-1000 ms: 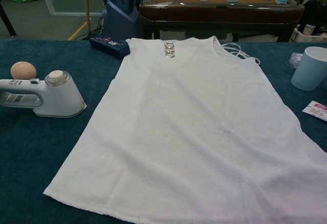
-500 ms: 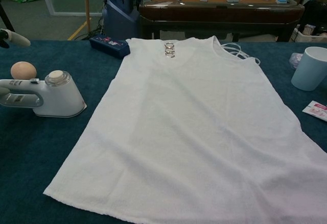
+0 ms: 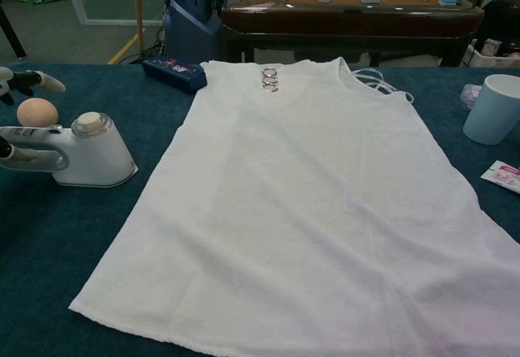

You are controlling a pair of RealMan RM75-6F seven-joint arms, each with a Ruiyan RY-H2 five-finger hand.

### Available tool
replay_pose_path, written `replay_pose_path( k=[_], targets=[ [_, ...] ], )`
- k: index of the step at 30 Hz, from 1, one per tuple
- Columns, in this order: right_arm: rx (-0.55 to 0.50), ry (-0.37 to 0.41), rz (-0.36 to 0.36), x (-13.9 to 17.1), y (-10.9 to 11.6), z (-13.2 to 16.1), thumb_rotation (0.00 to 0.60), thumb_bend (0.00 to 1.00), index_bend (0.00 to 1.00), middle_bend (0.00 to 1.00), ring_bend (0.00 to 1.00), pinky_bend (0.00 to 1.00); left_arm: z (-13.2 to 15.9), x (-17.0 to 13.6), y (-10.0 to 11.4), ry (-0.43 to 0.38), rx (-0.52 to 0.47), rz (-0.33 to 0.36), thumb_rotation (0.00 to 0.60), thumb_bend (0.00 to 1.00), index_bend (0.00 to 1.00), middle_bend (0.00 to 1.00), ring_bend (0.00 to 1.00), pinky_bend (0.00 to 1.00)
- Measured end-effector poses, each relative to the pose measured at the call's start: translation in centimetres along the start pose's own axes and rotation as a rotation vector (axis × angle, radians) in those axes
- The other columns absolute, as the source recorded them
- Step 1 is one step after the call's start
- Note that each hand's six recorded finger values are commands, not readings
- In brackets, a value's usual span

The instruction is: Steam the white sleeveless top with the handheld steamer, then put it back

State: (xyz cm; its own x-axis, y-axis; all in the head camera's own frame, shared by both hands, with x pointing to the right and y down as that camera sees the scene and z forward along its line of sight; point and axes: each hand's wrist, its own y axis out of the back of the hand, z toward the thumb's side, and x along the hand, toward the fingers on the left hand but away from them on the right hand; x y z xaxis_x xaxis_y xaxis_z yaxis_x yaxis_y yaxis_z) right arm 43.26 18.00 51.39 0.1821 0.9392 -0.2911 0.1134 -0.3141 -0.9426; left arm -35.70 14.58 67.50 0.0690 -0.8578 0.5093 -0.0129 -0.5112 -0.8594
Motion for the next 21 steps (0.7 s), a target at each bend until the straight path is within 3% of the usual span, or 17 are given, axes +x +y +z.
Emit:
replay_pose_path(
  k=[6, 16, 21],
  targets=[
    [-0.006, -0.003, 0.005, 0.2, -0.1, -0.2, 0.6, 0.19, 0.01, 0.21, 0.11, 0.1, -0.4, 1.2, -1.1, 0.032, 0.017, -0.013, 0.6, 0.17, 0.16, 0.15, 0.17, 0.21],
    [-0.009, -0.016, 0.009, 0.3, -0.2, -0.7, 0.6, 0.19, 0.01, 0.21, 0.11, 0.1, -1.6, 3.1, -1.8, 0.089, 0.034, 0.022, 0.6, 0.17, 0.3, 0.26, 0.24, 0.22],
    [-0.009, -0.02, 0.015, 0.3, -0.4, -0.8, 0.6, 0.19, 0.01, 0.21, 0.11, 0.1, -2.0, 3.7, -2.1, 0.099, 0.045, 0.031, 0.6, 0.17, 0.32, 0.26, 0.25, 0.24]
  ],
)
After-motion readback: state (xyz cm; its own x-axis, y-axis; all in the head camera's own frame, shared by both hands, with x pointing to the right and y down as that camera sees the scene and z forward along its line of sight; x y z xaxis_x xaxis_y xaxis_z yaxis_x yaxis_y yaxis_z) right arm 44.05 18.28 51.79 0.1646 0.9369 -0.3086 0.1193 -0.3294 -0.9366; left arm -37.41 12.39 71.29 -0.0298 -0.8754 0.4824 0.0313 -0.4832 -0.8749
